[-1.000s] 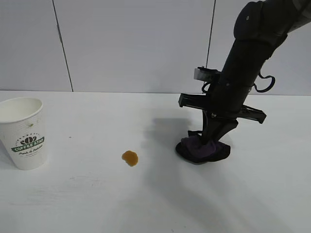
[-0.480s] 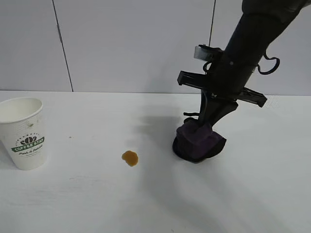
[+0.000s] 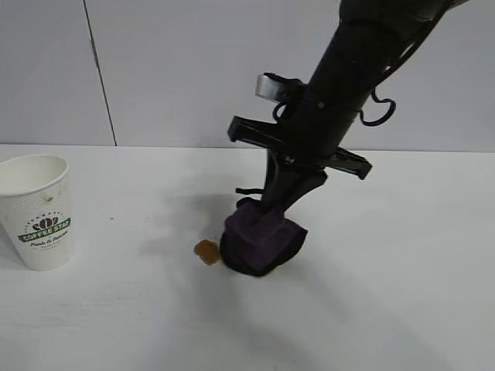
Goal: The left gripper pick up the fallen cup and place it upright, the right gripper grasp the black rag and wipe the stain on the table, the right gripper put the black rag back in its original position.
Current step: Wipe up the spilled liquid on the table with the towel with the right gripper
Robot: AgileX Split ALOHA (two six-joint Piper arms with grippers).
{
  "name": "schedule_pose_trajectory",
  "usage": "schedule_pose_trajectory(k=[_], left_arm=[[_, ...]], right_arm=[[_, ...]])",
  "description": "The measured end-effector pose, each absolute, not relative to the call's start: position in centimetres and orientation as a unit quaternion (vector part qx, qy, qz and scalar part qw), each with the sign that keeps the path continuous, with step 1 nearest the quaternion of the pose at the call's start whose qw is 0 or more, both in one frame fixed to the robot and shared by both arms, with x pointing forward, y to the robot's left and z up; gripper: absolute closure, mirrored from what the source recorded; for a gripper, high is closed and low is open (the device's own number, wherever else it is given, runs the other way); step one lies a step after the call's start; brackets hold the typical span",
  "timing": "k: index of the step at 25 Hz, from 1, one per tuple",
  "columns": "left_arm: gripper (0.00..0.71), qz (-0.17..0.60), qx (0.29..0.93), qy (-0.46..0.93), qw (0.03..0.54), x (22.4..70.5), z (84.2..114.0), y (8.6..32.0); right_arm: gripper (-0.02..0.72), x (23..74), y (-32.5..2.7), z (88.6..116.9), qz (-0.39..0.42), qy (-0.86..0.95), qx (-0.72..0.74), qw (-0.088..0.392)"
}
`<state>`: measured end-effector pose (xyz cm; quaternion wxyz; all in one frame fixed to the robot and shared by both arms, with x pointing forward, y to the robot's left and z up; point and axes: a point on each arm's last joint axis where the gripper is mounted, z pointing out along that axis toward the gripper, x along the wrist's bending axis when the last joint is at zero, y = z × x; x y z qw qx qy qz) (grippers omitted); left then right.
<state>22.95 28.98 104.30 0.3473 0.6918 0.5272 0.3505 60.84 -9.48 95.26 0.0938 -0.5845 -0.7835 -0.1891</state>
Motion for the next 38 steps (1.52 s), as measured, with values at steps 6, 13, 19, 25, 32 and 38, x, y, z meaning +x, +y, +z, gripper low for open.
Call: schedule_pose_trajectory(k=[6,13,19,25,32,38], left_arm=[[0.023,0.351,0.692,0.527,0.347,23.0,104.3,29.0],[0.023,0.35,0.692,0.528,0.347,23.0,104.3,29.0],[0.023,0.35,0.692,0.528,0.347,23.0,104.3,29.0],[0.023,0.35,0.692,0.527,0.348,23.0,104.3,29.0],[0.023,0.35,0.692,0.527,0.348,23.0,104.3,29.0],[0.023,0.35,0.692,0.527,0.348,23.0,104.3,29.0]], right_arm=[[0.663,59.6,-6.1,95.5,-0.223,-0.79,-0.564,0.09],[0.663,59.5,-4.0,95.9,-0.27,-0.784,-0.555,0.063],[0.663,59.5,-3.5,93.6,-0.251,-0.787,-0.559,0.07],[0.663,59.6,-3.5,92.0,-0.229,-0.79,-0.564,0.075],[0.663,59.5,-3.6,91.9,-0.225,-0.79,-0.566,0.075],[0.663,59.4,-3.7,91.9,-0.217,-0.793,-0.563,0.078]])
